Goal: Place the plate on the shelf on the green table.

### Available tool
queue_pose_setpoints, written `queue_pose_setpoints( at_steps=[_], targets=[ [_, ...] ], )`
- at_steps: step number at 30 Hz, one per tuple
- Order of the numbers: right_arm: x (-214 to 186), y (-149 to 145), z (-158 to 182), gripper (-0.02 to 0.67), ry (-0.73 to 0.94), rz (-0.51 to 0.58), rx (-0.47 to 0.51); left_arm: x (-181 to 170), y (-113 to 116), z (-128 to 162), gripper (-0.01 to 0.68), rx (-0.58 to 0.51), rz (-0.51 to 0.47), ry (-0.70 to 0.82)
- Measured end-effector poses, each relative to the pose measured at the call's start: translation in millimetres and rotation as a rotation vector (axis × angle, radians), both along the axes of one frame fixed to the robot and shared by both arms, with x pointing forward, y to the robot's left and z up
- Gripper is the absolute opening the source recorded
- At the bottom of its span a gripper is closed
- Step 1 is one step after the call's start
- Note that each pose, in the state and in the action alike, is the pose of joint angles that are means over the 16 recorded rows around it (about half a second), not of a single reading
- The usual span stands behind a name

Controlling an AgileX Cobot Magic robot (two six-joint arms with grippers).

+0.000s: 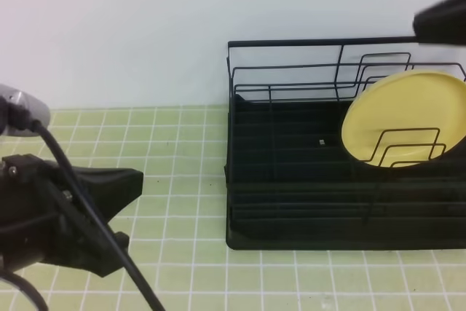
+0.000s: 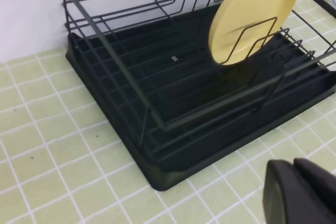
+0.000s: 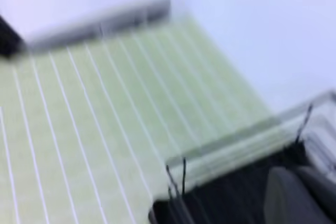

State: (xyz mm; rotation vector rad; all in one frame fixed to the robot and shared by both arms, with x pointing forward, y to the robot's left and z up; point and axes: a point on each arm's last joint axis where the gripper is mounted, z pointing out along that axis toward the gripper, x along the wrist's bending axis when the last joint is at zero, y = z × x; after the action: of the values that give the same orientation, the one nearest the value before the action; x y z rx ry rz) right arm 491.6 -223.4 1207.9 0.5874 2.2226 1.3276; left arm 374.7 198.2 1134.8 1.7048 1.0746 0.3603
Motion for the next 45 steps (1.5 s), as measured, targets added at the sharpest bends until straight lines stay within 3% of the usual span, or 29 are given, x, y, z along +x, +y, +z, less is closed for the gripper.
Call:
queue_pose_setpoints(
  at_steps=[4,9,14,19,28,45],
  targets=[
    [-31.0,-4.9,3.3,0.003,-0.075,-0.076,0.066,2.0,-1.1,-1.6,0.0,0.008,0.0,0.005],
    [-69.9,-20.1,-12.8,0.003,-0.195,-0.265,0.123,4.3,-2.5,-3.7,0.0,0.016,0.0,0.015],
    [-107.3,-36.1,-55.7,0.003,-0.257,-0.433,0.14,5.4,-3.2,-4.7,0.0,0.02,0.0,0.019],
    [-137.2,-45.4,-109.4,0.002,-0.246,-0.528,0.163,5.5,-3.3,-4.8,0.0,0.02,0.0,0.02],
    [-165.1,-48.0,-169.2,0.002,-0.185,-0.552,0.193,5.5,-3.3,-4.8,0.0,0.02,0.0,0.02],
    [-170.6,-45.4,-176.0,0.002,-0.162,-0.527,0.216,5.6,-3.3,-4.5,0.0,0.018,0.001,0.017]
  ],
)
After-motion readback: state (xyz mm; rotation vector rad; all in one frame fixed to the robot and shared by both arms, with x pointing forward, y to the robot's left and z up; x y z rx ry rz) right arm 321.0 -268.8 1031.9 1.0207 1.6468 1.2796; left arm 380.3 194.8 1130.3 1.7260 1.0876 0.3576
